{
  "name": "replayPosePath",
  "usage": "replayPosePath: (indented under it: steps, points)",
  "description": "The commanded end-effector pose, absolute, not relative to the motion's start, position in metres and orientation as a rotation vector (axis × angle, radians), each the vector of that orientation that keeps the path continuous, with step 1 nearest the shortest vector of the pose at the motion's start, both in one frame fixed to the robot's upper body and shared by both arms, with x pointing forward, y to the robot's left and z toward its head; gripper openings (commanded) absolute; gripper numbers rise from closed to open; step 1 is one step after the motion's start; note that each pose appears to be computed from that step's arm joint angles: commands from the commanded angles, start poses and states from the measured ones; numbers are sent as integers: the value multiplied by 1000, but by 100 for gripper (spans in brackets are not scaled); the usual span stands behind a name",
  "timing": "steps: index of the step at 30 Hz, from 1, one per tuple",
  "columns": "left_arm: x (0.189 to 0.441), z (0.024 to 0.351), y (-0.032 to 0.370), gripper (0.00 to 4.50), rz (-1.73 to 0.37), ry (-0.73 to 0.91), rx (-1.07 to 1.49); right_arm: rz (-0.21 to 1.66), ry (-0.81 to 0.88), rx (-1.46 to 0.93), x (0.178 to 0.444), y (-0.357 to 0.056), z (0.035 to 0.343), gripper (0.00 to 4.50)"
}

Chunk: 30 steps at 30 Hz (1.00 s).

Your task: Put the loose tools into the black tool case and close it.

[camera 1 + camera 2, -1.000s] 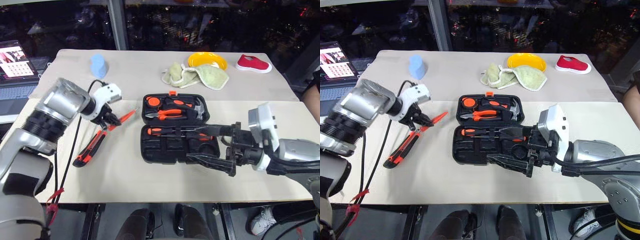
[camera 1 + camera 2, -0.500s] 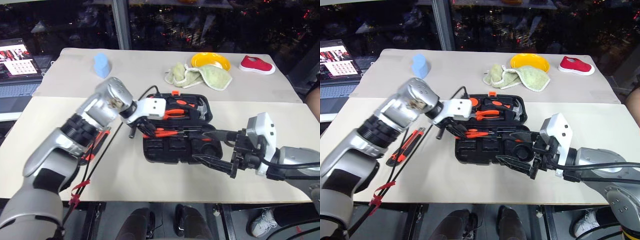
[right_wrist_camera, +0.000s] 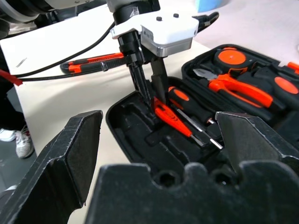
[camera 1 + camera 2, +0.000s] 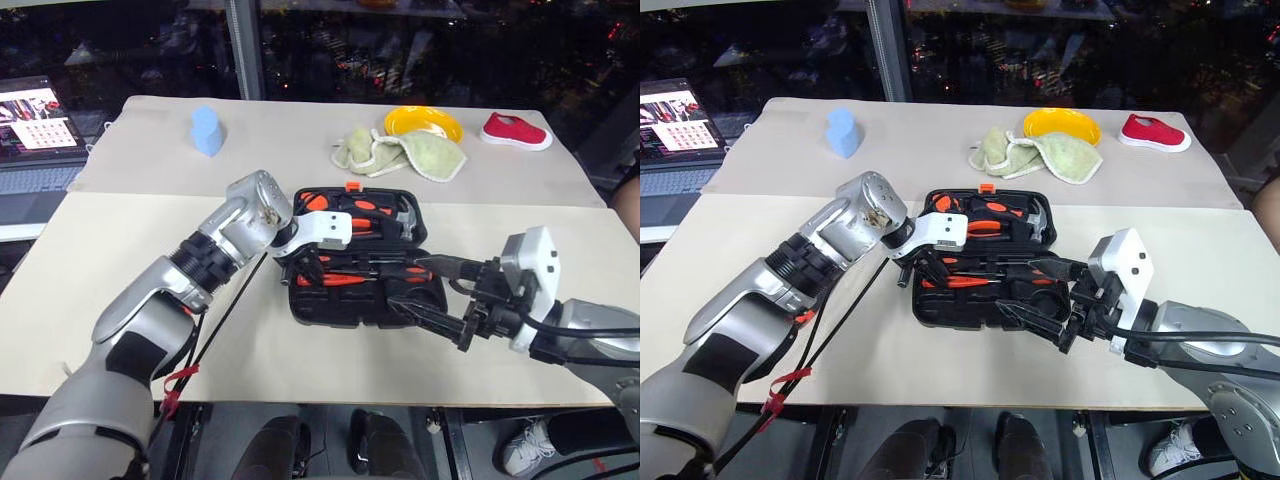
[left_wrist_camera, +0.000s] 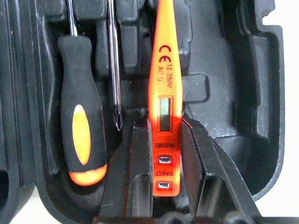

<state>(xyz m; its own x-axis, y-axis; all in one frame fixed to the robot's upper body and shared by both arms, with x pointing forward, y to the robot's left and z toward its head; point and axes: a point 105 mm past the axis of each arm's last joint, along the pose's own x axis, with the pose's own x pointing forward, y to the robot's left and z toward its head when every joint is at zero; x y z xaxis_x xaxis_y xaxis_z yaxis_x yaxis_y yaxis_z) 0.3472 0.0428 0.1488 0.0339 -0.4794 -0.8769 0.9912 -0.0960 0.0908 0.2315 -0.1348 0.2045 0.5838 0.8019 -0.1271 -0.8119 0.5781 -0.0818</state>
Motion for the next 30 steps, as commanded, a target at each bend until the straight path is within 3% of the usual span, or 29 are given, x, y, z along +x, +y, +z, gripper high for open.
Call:
replayPosePath:
  steps: [1, 7, 9, 17, 20, 21, 26, 30]
  points:
    - [352, 141, 48, 41, -1405, 773, 970, 931, -12, -132, 230, -136, 222, 450]
    - [350, 140, 43, 41, -1429, 773, 933, 931, -4, -138, 230, -136, 221, 450]
    - [350, 141, 42, 141, -1427, 761, 931, 929, -5, -137, 230, -136, 221, 450]
    - [344, 176, 37, 422, -1504, 620, 845, 936, 7, -133, 228, -137, 218, 450]
    - [344, 185, 40, 422, -1505, 579, 800, 938, 11, -133, 228, -137, 217, 450]
    - [345, 186, 41, 401, -1502, 561, 773, 939, 13, -134, 227, -137, 217, 450]
    - [346, 187, 39, 226, -1514, 457, 681, 946, 24, -143, 227, -138, 217, 450]
    - [348, 185, 33, 72, -1539, 250, 551, 948, 31, -148, 228, -140, 219, 450]
